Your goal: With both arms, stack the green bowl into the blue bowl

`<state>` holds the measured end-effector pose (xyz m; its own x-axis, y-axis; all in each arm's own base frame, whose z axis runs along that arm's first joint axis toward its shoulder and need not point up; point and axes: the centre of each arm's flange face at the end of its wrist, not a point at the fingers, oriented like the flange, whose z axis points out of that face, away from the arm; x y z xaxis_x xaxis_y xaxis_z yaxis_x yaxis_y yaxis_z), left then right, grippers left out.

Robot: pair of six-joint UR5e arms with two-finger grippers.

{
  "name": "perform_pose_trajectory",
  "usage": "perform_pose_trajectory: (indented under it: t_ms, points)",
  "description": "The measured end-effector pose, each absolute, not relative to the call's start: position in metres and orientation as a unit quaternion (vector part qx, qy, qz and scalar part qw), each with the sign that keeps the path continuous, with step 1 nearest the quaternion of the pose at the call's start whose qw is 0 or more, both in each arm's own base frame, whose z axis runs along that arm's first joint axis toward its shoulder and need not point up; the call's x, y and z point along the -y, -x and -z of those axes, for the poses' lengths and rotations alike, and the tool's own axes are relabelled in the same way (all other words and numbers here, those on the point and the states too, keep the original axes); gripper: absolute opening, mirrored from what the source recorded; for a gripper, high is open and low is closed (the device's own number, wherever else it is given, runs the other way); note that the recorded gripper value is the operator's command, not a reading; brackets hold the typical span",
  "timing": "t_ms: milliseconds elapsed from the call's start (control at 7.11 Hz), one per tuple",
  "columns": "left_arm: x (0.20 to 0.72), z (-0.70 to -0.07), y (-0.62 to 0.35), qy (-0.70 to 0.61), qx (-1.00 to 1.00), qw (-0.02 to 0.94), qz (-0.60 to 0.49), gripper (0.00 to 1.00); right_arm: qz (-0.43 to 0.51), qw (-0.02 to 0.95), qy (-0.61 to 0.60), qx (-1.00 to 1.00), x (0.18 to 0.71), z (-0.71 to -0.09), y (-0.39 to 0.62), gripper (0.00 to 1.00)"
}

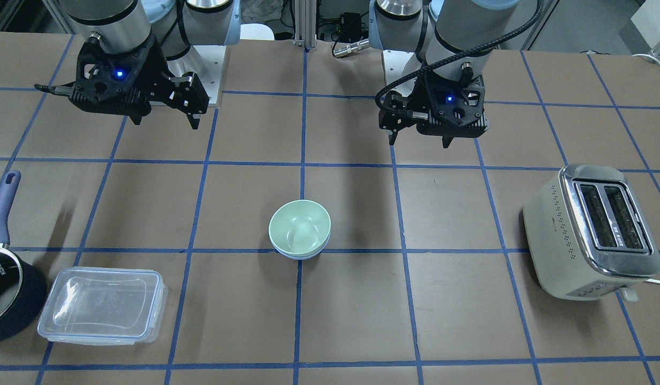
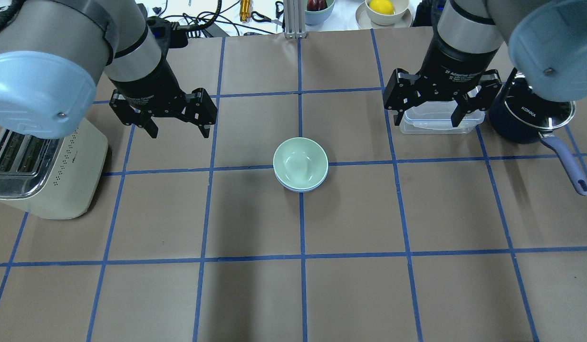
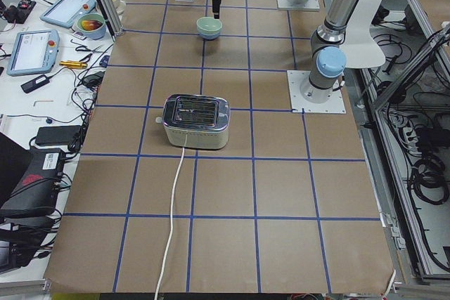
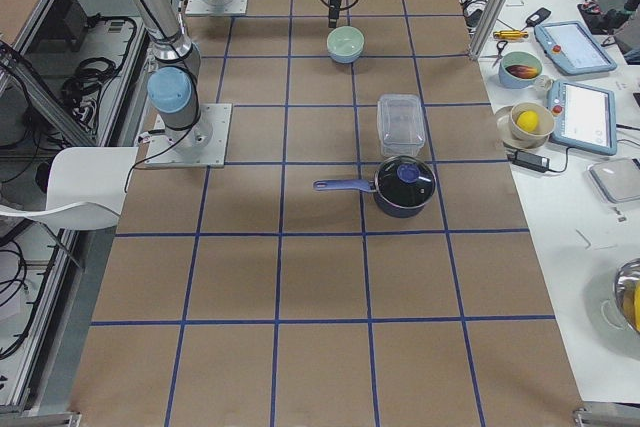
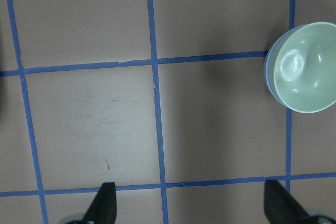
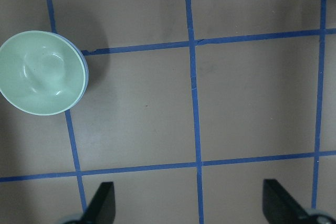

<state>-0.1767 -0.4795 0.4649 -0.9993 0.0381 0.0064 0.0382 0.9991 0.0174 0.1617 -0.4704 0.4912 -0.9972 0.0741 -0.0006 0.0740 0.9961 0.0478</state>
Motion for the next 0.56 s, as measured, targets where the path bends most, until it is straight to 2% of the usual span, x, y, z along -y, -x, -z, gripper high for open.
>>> perform_pose_trajectory:
  t_ms: [562]
  points:
    - [0.4767, -0.4679, 0.1766, 0.017, 1.000, 0.002, 0.007, 1.00, -0.025, 0.000, -0.035, -0.999, 0.4694, -0.4911, -0.1630, 1.00]
